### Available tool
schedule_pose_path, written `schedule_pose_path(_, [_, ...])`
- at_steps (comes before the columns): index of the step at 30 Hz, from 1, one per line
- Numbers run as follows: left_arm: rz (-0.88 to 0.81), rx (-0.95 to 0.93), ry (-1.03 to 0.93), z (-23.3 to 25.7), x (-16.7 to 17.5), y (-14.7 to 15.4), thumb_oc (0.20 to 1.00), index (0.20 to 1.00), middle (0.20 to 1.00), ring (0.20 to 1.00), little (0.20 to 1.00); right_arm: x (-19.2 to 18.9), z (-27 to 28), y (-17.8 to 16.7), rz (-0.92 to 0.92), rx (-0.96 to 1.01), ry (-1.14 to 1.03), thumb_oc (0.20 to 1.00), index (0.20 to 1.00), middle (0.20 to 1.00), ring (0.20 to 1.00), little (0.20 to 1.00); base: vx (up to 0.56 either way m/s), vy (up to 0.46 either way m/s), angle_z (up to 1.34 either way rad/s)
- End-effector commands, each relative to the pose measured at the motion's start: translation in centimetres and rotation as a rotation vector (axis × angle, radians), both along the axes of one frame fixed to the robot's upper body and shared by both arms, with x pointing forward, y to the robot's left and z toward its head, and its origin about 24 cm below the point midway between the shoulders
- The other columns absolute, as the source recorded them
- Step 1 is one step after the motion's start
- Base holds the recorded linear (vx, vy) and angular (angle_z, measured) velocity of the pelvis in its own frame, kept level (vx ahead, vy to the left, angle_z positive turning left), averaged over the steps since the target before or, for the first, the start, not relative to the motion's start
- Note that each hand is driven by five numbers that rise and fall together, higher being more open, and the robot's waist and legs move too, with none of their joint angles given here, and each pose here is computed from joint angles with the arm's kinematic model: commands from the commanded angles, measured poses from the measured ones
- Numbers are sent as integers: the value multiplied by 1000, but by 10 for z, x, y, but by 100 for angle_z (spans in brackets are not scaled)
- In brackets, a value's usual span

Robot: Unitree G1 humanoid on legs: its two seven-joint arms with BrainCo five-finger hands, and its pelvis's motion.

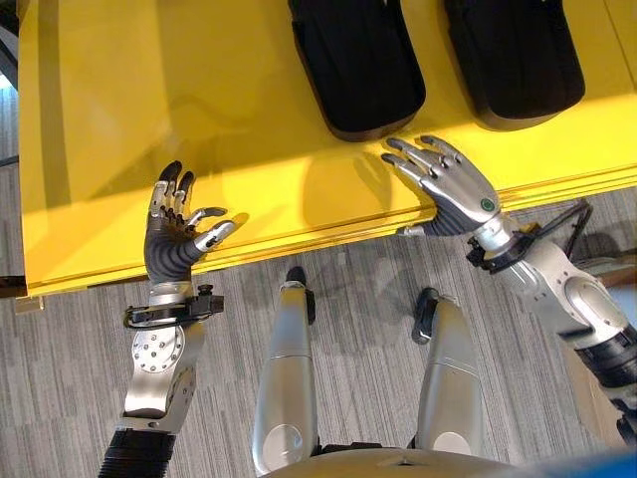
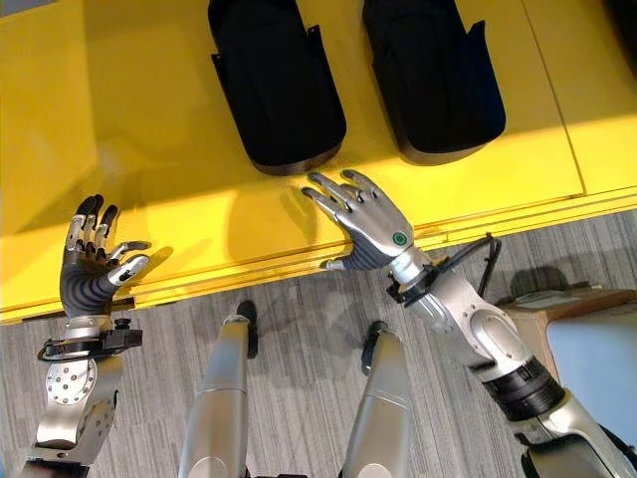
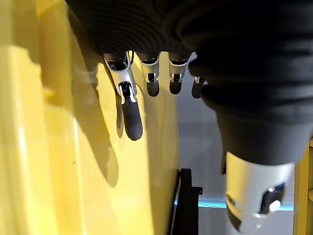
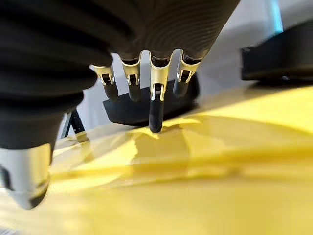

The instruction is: Move parts from the plastic box to the shelf.

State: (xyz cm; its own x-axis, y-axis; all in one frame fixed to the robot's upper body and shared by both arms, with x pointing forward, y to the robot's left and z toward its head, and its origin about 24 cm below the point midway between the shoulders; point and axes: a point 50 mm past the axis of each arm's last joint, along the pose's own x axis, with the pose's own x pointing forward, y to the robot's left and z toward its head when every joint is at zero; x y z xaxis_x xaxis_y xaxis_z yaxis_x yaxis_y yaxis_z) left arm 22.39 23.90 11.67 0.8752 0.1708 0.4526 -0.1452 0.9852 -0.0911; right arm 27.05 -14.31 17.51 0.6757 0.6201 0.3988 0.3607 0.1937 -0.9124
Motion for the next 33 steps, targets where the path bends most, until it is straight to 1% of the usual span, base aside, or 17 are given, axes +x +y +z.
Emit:
schedule_pose_path(1, [10, 7, 218, -42, -10, 1, 1000, 1000, 1000, 1000, 1000, 1, 8, 0, 20, 54, -5, 1000, 1000, 1000, 1000, 1000, 0, 0, 0])
schedule_pose_path(10, [-1, 6, 237, -47, -10, -2, 1000, 1000, 1000, 1000, 1000, -16, -12, -12, 17, 77, 90, 1000, 1000, 1000, 1000, 1000, 38, -40, -6])
schedule_pose_path(20, [-49, 3, 244, -51, -5, -10, 1000, 1000, 1000, 1000, 1000, -21, -8, -14, 33, 140, 54, 1000, 1000, 1000, 1000, 1000, 50, -32, -9])
schedule_pose_path(28, [-75, 1, 235, -52, -6, -17, 1000, 1000, 1000, 1000, 1000, -26, -22, -17, 67, 389, 177, 1000, 1000, 1000, 1000, 1000, 71, -10, -22])
schedule_pose_path(33, [-63, 18, 226, -53, -10, -15, 1000, 1000, 1000, 1000, 1000, -33, -28, -20, 87, 462, 245, 1000, 1000, 1000, 1000, 1000, 60, 1, -17])
